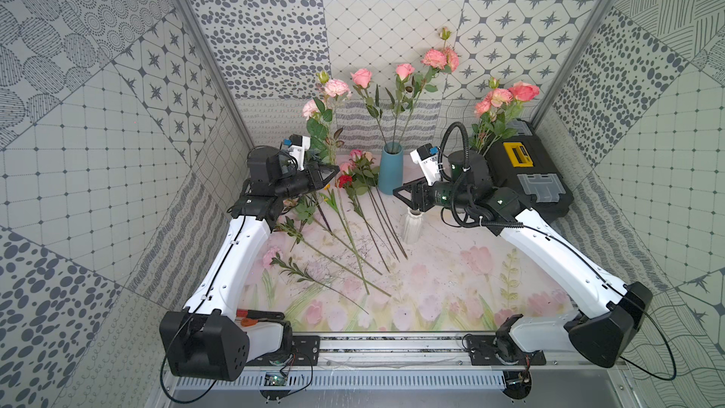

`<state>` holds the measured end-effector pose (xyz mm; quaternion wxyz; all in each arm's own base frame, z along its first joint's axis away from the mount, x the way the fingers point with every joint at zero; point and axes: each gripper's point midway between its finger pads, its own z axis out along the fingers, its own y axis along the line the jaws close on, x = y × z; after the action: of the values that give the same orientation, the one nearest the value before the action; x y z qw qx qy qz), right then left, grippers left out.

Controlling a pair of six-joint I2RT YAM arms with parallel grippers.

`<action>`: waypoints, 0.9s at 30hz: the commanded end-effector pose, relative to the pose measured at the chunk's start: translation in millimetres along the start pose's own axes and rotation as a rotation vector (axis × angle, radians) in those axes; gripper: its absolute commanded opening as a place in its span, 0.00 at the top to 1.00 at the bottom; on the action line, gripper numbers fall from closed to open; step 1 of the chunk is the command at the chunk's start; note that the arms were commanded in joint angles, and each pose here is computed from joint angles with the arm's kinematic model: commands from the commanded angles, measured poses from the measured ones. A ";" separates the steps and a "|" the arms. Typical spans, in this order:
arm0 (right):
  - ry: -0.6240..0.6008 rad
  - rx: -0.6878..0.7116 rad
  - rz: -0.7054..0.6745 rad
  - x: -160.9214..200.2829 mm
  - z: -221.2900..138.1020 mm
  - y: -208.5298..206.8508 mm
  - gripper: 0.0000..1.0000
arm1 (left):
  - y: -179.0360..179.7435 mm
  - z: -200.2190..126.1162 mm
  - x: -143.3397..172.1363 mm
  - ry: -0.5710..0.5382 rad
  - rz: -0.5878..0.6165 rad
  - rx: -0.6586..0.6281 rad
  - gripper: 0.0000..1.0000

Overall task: Place the pink flowers into the vase
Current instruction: Pick up the flower at the center of the board.

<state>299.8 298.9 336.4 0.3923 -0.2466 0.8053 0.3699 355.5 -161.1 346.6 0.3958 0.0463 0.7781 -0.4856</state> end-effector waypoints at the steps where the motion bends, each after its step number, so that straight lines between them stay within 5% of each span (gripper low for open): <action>1: -0.048 -0.070 -0.040 -19.7 8.3 21.5 0.50 | -17.6 -3.6 -3.2 -0.003 0.086 0.074 1.00; 27: -0.018 -0.227 -0.028 -17.8 76.8 55.2 0.52 | -4.6 19.5 12.0 0.063 0.016 0.057 1.00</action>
<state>306.1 381.4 323.1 0.3615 -0.2923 0.7743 0.4294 358.0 -174.7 330.5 0.3643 0.0562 0.7842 -0.4992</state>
